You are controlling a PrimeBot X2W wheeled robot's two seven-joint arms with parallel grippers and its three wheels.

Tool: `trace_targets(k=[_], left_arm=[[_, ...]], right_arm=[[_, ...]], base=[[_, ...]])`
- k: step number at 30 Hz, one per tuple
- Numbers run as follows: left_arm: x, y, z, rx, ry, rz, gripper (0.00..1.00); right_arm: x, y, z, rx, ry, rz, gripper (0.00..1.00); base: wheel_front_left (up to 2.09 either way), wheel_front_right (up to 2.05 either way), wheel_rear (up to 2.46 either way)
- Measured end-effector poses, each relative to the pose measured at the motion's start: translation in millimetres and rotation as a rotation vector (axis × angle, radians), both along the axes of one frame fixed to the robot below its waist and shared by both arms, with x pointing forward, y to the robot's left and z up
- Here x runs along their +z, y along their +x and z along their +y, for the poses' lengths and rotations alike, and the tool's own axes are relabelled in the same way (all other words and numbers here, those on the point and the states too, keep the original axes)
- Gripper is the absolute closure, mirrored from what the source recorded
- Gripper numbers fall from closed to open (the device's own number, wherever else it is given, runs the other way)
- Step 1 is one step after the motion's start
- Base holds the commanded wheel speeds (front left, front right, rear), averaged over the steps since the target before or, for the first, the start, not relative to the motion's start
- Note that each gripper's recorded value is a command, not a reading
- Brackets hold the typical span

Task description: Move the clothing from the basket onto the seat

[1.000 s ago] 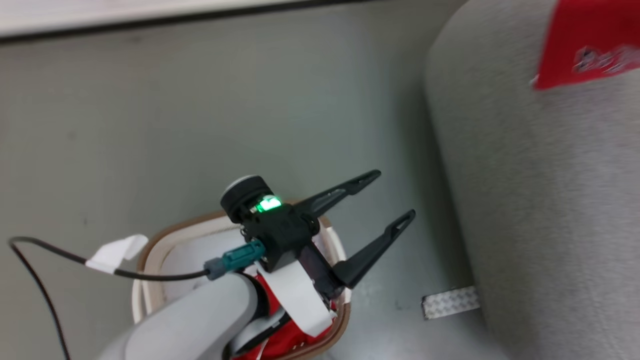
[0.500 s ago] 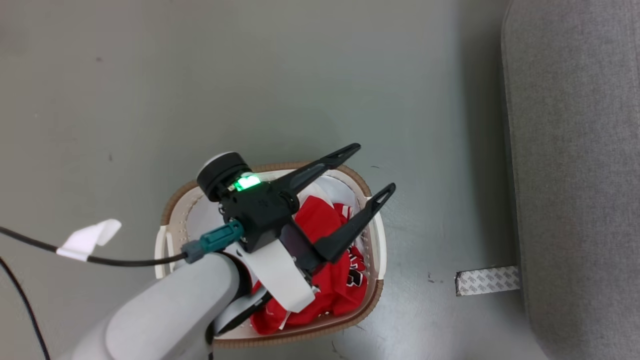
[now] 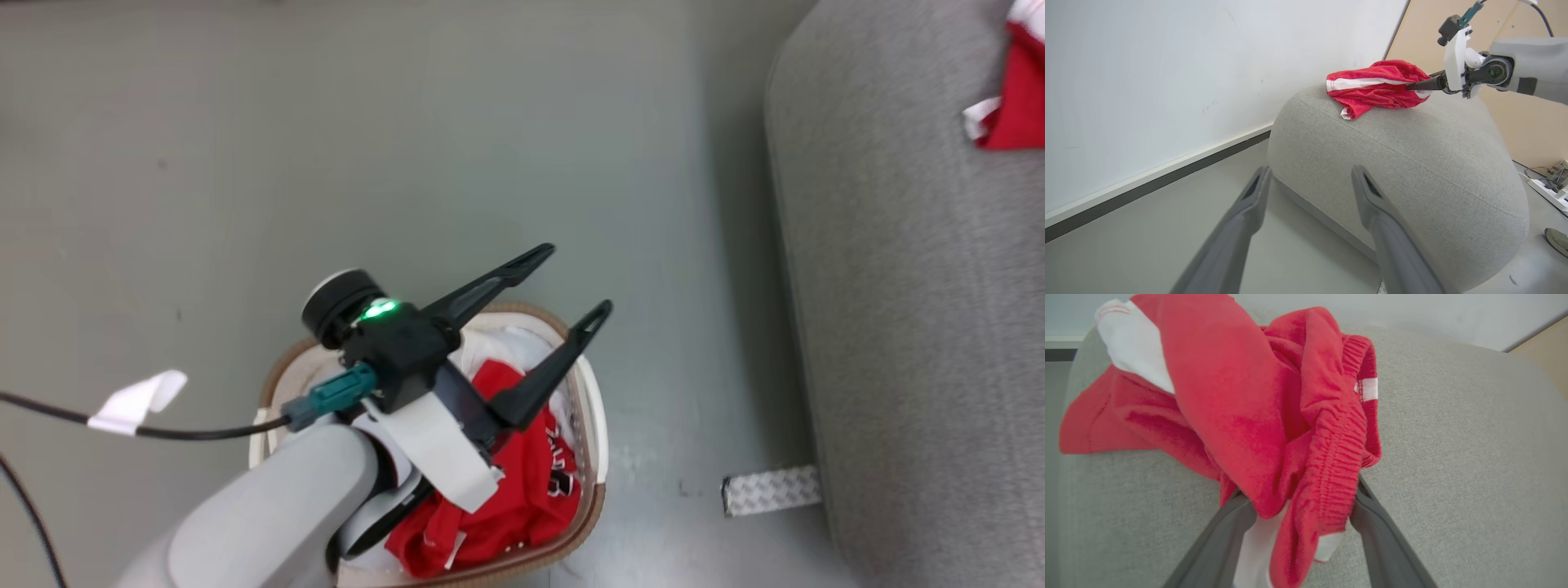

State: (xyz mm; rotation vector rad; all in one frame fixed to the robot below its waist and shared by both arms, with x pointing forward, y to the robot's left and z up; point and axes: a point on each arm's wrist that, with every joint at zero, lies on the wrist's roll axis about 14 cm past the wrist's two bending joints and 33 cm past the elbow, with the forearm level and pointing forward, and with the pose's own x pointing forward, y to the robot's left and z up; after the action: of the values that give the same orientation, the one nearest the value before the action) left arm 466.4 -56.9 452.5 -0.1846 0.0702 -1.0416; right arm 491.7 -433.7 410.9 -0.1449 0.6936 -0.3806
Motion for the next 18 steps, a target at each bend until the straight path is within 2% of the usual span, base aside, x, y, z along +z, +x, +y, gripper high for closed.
trace_targets(k=[3, 6, 11, 18], left_arm=[[12, -2, 6, 0.044, -0.013, -0.005, 0.00], [26, -6, 13, 0.088, -0.020, -0.019, 0.00], [54, -14, 32, 0.179, -0.025, -0.056, 0.00], [114, -25, 73, 0.355, -0.061, -0.168, 0.00]], right_arm=[[6, -20, 6, 0.028, 0.002, 0.052, 0.00], [32, -35, 3, 0.066, -0.044, 0.061, 0.00], [107, -40, 18, 0.148, -0.078, -0.102, 0.00], [201, -57, 81, 0.341, -0.061, -0.393, 0.00]], base=[[0.00, 0.00, 0.00], [0.00, 0.00, 0.00], [0.00, 0.00, 0.00], [0.00, 0.00, 0.00]])
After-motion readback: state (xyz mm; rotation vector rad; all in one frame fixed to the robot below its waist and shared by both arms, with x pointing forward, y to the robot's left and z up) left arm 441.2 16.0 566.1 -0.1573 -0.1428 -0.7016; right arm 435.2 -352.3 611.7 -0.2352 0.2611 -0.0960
